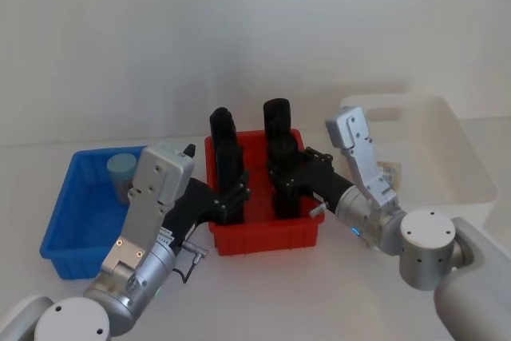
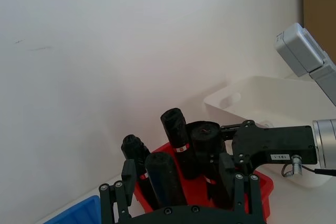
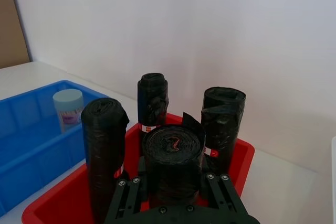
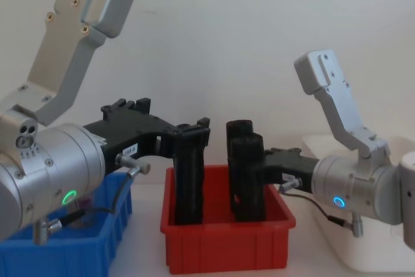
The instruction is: Pick the cotton swabs from the blue box and place them into the white box.
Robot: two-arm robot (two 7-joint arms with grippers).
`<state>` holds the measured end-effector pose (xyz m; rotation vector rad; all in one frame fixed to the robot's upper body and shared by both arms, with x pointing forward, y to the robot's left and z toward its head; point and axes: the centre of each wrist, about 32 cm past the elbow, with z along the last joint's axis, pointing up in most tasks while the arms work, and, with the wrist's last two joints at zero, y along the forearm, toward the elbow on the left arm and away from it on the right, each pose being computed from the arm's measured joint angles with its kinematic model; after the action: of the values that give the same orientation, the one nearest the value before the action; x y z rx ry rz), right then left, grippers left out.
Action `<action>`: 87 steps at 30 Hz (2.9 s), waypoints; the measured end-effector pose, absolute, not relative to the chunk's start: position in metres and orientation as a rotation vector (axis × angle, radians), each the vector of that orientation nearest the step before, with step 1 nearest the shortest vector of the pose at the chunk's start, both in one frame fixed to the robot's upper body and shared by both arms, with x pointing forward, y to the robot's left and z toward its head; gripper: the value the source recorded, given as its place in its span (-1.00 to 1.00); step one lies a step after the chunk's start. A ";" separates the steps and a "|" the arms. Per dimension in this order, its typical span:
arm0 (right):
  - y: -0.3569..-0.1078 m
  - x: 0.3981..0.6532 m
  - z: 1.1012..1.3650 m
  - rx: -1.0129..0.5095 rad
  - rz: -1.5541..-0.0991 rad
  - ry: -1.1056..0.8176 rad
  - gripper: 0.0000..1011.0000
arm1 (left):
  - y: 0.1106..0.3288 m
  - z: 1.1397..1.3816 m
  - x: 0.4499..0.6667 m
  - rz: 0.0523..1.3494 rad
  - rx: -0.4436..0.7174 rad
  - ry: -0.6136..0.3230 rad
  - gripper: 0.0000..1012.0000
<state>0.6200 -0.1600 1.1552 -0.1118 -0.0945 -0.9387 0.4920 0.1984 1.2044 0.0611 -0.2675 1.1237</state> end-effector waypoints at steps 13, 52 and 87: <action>-0.165 0.607 1.174 -0.033 -0.968 -0.145 -0.06 | 0.198 1.204 0.492 1.124 0.061 -0.268 0.98; -0.221 0.540 1.240 0.043 -1.302 -0.320 -0.07 | 0.198 1.204 0.492 1.124 0.061 -0.268 0.98; -0.243 0.541 1.222 -0.054 -1.329 -0.223 0.98 | 0.198 1.204 0.492 1.124 0.061 -0.268 0.98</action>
<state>0.5408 -0.2432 1.2224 -0.0539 -0.2232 -1.3286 0.4920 0.1984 1.2044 0.0610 -0.2676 1.1237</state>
